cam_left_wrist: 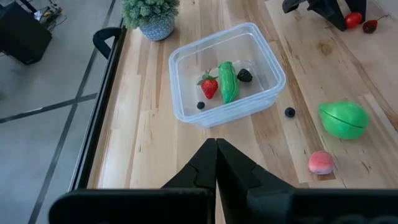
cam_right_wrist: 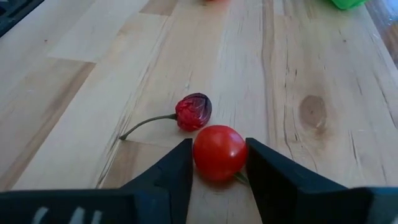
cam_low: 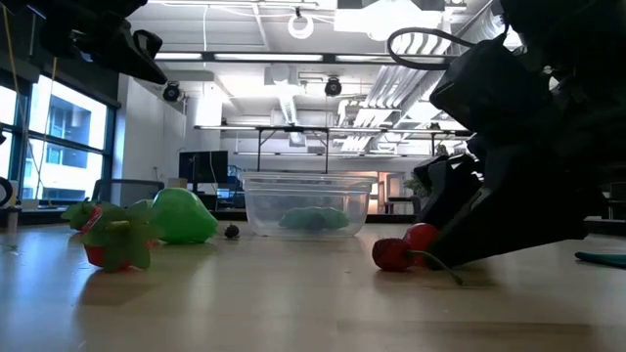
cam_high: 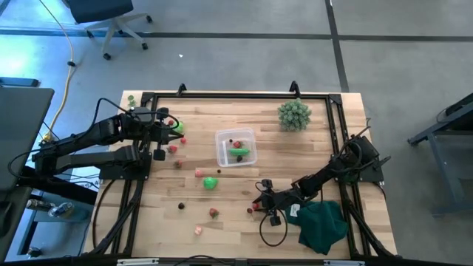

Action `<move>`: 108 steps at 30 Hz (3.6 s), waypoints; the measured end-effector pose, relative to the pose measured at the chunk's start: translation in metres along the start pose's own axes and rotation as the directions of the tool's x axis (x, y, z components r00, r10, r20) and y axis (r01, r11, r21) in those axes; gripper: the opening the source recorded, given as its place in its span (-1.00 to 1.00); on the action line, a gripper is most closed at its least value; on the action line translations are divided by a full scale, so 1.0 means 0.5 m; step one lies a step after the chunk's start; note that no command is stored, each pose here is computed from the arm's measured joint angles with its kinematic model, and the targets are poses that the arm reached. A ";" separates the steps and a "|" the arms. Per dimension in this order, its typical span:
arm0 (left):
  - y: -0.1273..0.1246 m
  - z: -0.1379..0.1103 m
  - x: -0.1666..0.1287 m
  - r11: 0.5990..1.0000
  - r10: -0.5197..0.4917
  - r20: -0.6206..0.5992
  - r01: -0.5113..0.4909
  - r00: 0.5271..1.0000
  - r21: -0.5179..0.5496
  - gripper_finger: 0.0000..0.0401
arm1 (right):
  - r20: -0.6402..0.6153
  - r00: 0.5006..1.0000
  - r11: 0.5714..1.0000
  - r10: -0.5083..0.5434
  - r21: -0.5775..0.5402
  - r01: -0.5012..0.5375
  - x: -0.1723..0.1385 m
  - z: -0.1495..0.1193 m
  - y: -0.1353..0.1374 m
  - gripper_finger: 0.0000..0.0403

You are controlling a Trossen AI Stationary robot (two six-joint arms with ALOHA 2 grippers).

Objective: Pick and placing Produce into tupperware
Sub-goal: Put the cherry into the transparent bin

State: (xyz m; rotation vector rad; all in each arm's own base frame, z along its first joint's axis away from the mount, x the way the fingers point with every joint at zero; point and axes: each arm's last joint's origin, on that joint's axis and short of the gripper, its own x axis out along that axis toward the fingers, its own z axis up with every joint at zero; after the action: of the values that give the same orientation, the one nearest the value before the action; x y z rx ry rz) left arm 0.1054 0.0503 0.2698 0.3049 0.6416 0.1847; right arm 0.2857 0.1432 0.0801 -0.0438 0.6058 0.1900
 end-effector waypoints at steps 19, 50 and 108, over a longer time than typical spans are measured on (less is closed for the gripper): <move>0.000 0.000 0.000 1.000 0.000 0.000 0.000 1.000 0.000 -1.00 | 0.011 1.000 1.000 0.001 -0.005 -0.001 -0.001 0.002 0.000 -0.46; 0.000 0.000 0.000 1.000 0.000 0.001 0.000 1.000 0.000 -1.00 | 0.319 0.878 0.920 -0.356 -0.045 0.390 -0.137 0.329 -0.189 -0.46; 0.000 0.000 0.000 1.000 0.000 0.001 0.000 1.000 0.000 -1.00 | -0.263 0.939 0.920 -0.223 0.260 0.292 0.056 0.202 -0.470 -0.46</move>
State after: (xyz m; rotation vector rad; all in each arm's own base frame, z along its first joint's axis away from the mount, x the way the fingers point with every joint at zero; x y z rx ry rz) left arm 0.1053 0.0503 0.2699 0.3047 0.6410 0.1848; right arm 0.4098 -0.0731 0.1435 0.1462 0.8472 -0.1685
